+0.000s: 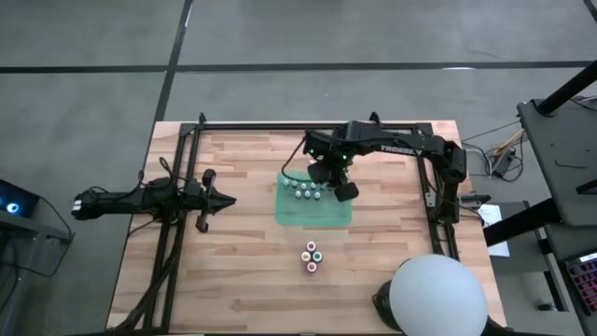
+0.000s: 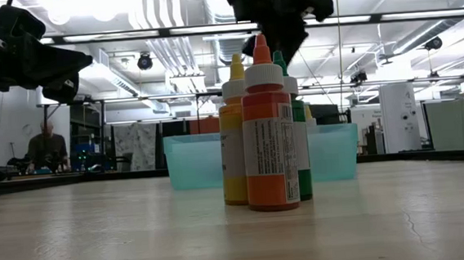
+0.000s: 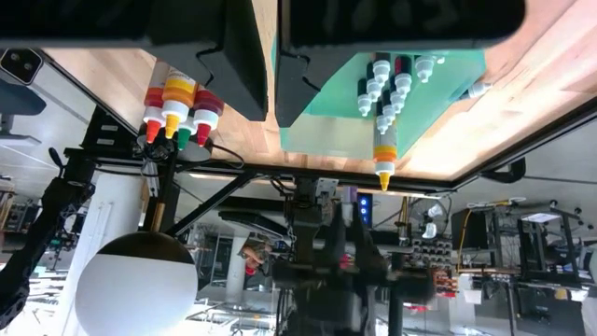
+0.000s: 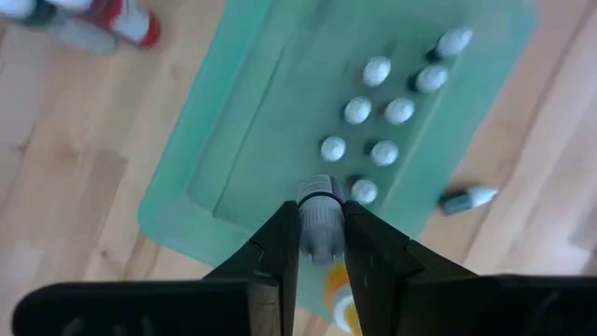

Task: Pick & Place food coloring
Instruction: Put the small violet food coloring bottle into the green container

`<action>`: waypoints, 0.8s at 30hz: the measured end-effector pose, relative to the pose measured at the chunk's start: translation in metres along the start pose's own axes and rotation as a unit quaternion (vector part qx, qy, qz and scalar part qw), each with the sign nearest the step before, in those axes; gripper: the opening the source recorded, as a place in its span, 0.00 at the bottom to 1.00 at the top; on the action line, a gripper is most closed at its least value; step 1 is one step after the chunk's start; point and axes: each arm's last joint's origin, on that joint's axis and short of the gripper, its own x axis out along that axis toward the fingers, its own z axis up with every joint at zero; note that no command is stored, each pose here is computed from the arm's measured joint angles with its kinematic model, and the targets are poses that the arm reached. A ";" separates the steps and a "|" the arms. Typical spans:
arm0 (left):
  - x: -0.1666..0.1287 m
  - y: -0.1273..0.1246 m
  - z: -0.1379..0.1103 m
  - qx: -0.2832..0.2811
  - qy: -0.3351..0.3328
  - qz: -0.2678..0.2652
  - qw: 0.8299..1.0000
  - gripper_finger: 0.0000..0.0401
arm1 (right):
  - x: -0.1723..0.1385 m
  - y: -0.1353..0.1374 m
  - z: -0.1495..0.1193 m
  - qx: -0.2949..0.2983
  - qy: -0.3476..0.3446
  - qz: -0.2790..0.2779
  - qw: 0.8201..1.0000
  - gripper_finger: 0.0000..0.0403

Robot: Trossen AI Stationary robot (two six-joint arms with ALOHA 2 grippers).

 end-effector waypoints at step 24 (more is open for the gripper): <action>0.000 0.000 0.000 0.000 0.000 0.000 1.000 0.00 | 0.076 0.009 -0.019 -0.057 0.052 -0.011 0.997 0.16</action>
